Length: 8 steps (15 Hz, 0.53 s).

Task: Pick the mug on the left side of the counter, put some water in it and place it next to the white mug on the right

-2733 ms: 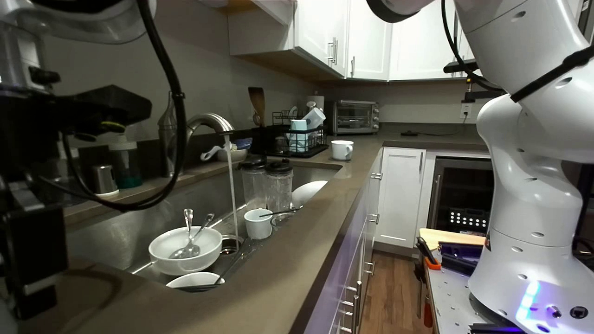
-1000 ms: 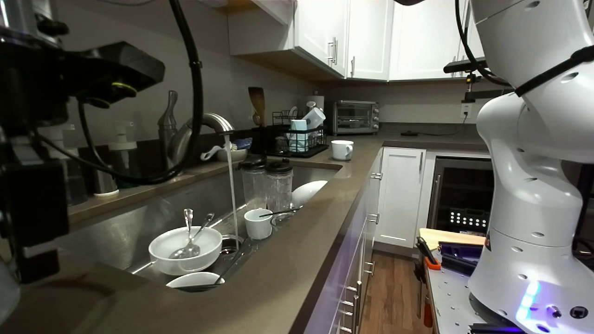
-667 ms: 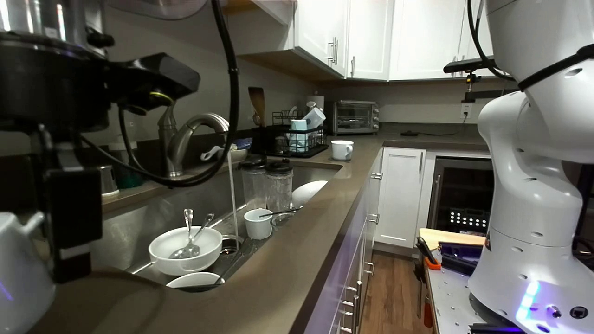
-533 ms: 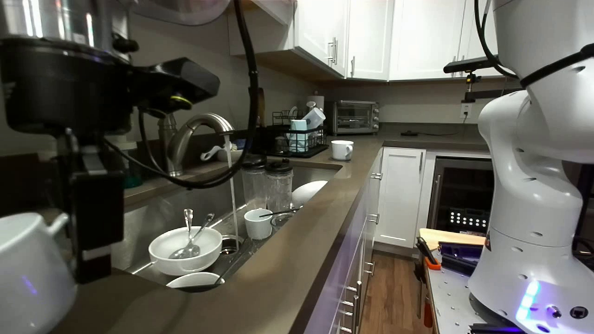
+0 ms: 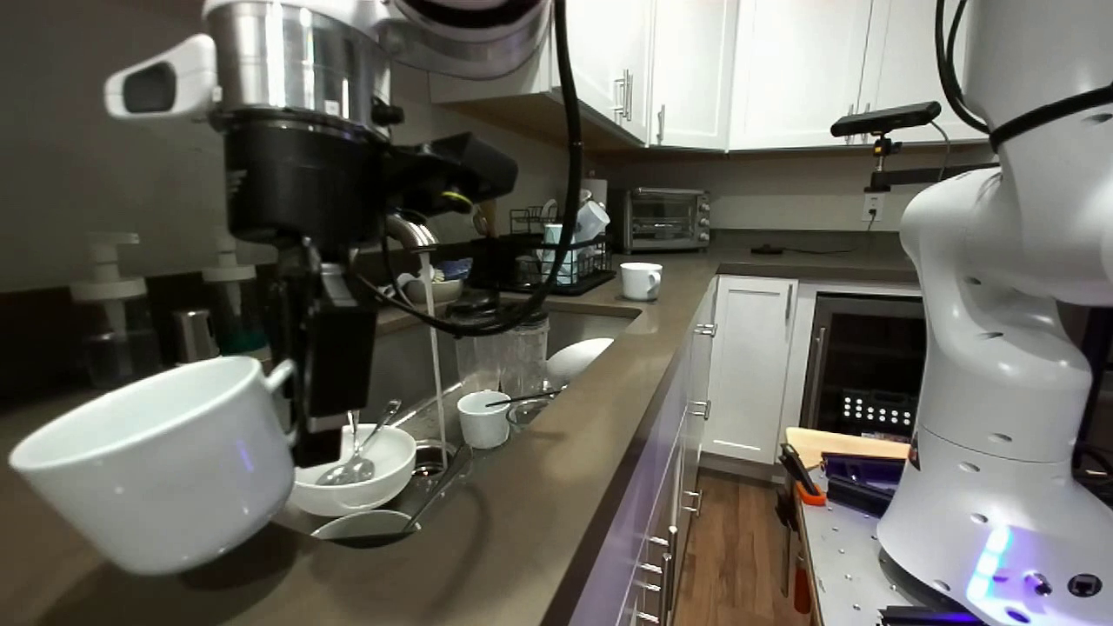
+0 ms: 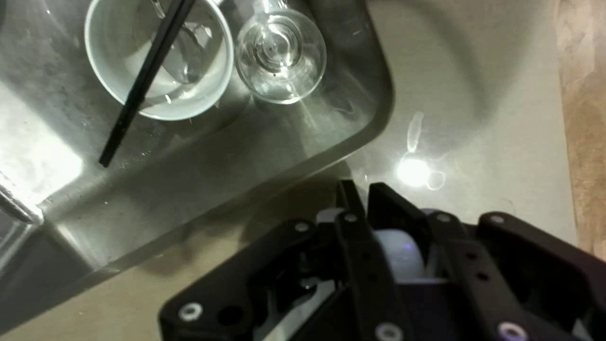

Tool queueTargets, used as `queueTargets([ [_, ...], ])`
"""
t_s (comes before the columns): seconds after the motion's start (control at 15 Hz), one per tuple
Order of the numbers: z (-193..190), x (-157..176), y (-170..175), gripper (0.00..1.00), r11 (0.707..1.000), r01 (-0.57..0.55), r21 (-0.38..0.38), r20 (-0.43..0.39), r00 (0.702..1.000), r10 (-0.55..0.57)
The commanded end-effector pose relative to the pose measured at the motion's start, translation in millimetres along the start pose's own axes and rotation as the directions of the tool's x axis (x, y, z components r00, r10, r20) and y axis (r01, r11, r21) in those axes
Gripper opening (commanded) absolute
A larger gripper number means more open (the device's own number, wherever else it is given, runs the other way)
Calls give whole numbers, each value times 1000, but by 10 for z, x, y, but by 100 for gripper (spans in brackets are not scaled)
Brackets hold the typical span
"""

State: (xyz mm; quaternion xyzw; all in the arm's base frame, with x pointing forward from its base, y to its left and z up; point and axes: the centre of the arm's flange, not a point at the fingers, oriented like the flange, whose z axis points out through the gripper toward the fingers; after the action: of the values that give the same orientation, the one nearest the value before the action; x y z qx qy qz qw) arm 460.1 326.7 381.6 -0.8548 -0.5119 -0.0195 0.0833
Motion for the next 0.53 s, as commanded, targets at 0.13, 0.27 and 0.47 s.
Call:
queueTargets([
  [0.13,-239,-449,231,6,996,-87,-36,-49,995,85],
  [0.27,-251,-554,357,6,992,-114,-47,-56,992,112],
  [0.47,-254,-685,509,6,987,-149,-65,-69,987,145],
])
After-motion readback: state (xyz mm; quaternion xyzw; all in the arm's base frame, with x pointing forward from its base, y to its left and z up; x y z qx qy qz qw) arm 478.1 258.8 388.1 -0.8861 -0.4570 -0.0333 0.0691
